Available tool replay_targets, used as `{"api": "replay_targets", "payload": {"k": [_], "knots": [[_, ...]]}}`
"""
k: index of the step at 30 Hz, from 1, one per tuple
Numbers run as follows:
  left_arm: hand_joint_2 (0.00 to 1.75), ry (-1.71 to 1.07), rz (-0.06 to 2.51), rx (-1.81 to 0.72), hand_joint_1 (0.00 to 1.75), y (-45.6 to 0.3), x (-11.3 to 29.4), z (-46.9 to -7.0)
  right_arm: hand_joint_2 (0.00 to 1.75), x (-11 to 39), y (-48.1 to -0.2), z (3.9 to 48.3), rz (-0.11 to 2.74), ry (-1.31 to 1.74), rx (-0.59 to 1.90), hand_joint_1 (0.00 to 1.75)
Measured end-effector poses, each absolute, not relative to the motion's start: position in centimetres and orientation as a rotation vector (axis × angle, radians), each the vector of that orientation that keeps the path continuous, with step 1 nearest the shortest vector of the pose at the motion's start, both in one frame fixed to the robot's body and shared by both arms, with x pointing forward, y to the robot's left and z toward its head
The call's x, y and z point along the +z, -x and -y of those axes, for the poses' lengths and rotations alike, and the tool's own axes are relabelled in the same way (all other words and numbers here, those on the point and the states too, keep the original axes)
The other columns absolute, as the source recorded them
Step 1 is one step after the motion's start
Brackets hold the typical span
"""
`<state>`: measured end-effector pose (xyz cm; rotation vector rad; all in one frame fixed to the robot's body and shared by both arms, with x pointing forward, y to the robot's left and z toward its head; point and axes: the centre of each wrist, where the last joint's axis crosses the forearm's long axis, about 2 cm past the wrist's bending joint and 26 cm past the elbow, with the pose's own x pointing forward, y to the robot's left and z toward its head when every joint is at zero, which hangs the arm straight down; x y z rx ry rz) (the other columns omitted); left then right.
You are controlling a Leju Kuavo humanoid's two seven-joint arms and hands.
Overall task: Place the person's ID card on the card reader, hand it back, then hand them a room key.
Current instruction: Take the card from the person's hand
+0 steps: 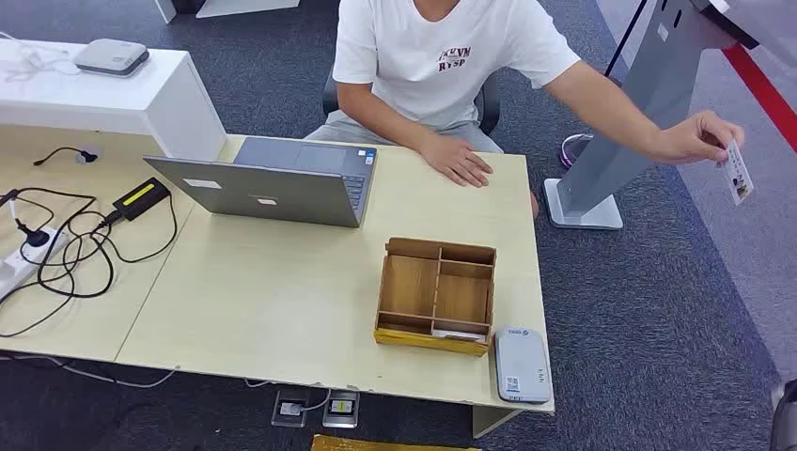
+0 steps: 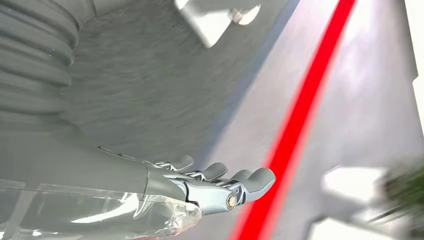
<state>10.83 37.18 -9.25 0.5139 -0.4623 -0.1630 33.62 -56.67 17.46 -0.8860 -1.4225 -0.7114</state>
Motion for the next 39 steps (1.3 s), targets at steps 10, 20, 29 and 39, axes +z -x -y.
{"api": "replay_targets", "payload": {"k": [10,20,29,39], "knots": [[1.75,-0.499,0.575,-0.220,0.00,-11.0,-9.4,-35.6,1.75,27.0,-40.8,44.8,1.897,1.149,0.370,0.00],[1.75,-0.489,0.578,-0.215,0.00,-11.0,-9.5,-35.3,1.75,28.8,-42.7,39.7,2.003,1.140,0.660,0.00],[1.75,-0.490,0.574,-0.213,0.00,-10.9,-9.5,-35.1,1.75,28.5,-43.3,37.9,2.008,1.114,0.701,0.00],[1.75,-0.493,0.571,-0.212,0.00,-10.9,-9.5,-35.0,1.75,28.0,-43.4,37.2,1.985,1.089,0.725,1.75]]}}
